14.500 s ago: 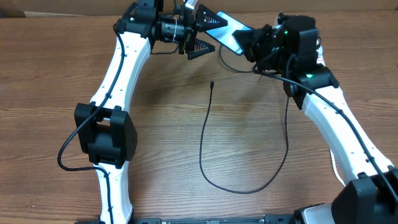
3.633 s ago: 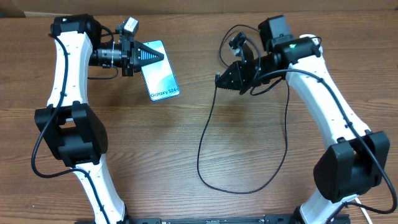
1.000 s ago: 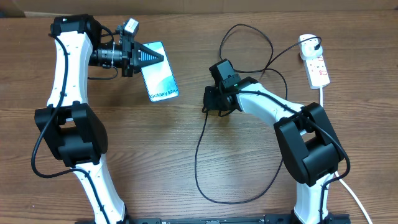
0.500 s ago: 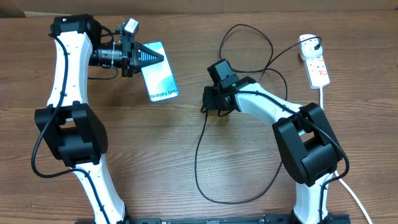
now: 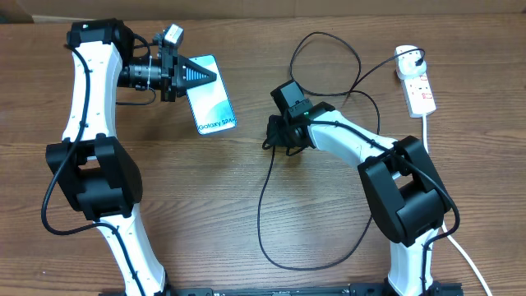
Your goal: Plug charger to phone and switch on socket
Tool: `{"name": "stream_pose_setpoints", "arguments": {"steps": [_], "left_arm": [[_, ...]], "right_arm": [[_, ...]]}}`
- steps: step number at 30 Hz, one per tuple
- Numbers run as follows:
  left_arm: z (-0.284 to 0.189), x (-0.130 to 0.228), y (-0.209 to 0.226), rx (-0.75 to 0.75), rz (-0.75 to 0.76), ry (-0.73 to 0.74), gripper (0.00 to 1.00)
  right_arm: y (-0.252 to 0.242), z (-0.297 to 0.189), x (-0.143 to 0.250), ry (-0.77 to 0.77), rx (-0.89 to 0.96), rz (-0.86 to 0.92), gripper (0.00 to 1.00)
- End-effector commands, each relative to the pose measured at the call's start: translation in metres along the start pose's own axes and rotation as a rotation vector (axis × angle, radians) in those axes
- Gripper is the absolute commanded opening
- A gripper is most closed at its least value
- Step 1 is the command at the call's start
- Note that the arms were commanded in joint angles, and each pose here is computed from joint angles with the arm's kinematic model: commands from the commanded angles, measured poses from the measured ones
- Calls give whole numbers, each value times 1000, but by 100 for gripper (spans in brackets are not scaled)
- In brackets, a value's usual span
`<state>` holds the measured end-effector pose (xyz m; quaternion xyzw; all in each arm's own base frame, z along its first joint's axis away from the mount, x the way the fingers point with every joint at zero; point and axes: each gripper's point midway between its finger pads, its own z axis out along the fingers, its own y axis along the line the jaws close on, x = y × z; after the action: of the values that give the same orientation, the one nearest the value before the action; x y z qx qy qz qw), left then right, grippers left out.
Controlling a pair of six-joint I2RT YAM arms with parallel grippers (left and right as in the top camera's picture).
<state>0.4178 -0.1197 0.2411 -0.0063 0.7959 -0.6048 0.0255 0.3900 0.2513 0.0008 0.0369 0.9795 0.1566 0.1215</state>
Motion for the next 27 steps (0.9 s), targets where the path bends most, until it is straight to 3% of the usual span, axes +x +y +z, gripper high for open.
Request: {"name": "stream_pose_setpoints", "arguments": {"steps": [1, 8, 13, 27], "left_arm": [[1, 0, -13, 32, -1, -5, 4], [1, 0, -13, 32, -1, -5, 4], [1, 0, -13, 32, 0, -6, 4], [1, -3, -13, 30, 24, -12, 4]], "right_arm": [[4, 6, 22, 130, -105, -29, 4], [45, -70, 8, 132, -423, -135, 4], [57, -122, 13, 140, -537, -158, 4], [63, -144, 45, 272, -628, -177, 4]]}}
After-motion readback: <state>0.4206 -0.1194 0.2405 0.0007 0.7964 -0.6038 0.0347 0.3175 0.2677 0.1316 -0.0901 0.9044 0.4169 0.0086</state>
